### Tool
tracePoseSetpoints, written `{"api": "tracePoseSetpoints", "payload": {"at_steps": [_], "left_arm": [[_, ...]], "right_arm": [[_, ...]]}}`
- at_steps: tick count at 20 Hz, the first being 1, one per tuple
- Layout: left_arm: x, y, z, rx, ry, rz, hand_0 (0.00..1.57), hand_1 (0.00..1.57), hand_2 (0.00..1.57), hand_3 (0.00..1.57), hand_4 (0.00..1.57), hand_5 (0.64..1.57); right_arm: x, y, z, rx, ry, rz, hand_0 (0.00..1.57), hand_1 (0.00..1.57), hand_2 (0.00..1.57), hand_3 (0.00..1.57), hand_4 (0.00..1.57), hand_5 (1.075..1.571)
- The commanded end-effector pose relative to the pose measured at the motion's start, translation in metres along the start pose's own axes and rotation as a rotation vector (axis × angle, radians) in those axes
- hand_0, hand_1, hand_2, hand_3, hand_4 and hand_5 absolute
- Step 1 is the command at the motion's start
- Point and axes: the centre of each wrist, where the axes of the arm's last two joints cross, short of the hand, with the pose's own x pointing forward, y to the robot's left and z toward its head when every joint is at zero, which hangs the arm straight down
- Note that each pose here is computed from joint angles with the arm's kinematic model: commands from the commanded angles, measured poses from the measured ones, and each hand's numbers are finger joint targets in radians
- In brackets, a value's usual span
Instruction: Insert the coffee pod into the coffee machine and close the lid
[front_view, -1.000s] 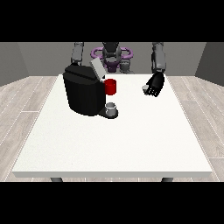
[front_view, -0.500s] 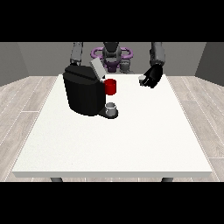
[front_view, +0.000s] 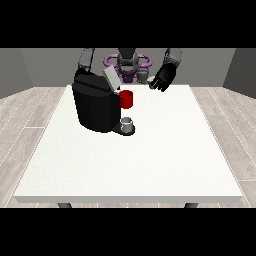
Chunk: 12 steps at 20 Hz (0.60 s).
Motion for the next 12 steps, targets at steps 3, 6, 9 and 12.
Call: {"api": "tracePoseSetpoints", "payload": {"at_steps": [3, 6, 9, 12], "left_arm": [[0.03, 0.029, -0.01, 0.028, -0.027, -0.018, 1.34, 1.34, 1.37, 1.35, 0.56, 1.571], [0.053, 0.07, -0.013, 0.076, -0.061, 0.043, 0.98, 0.98, 1.2, 1.37, 0.51, 1.571], [0.048, 0.095, -0.006, 0.093, -0.007, 0.086, 1.23, 1.23, 1.26, 1.27, 0.5, 1.571], [0.052, 0.121, -0.001, 0.179, 0.003, 0.064, 1.27, 1.27, 1.3, 1.27, 0.49, 1.571]], "right_arm": [[0.004, -0.004, 0.003, 0.047, -0.029, -0.006, 0.0, 0.0, 0.0, 0.0, 0.0, 1.571], [0.028, 0.006, -0.012, 0.013, -0.054, -0.027, 0.0, 0.0, 0.0, 0.0, 0.0, 1.571], [0.015, -0.013, -0.003, 0.034, -0.064, -0.013, 0.0, 0.0, 0.0, 0.0, 0.0, 1.571], [0.055, 0.006, -0.013, 0.041, -0.121, -0.013, 0.0, 0.0, 0.0, 0.0, 0.0, 1.571]]}}
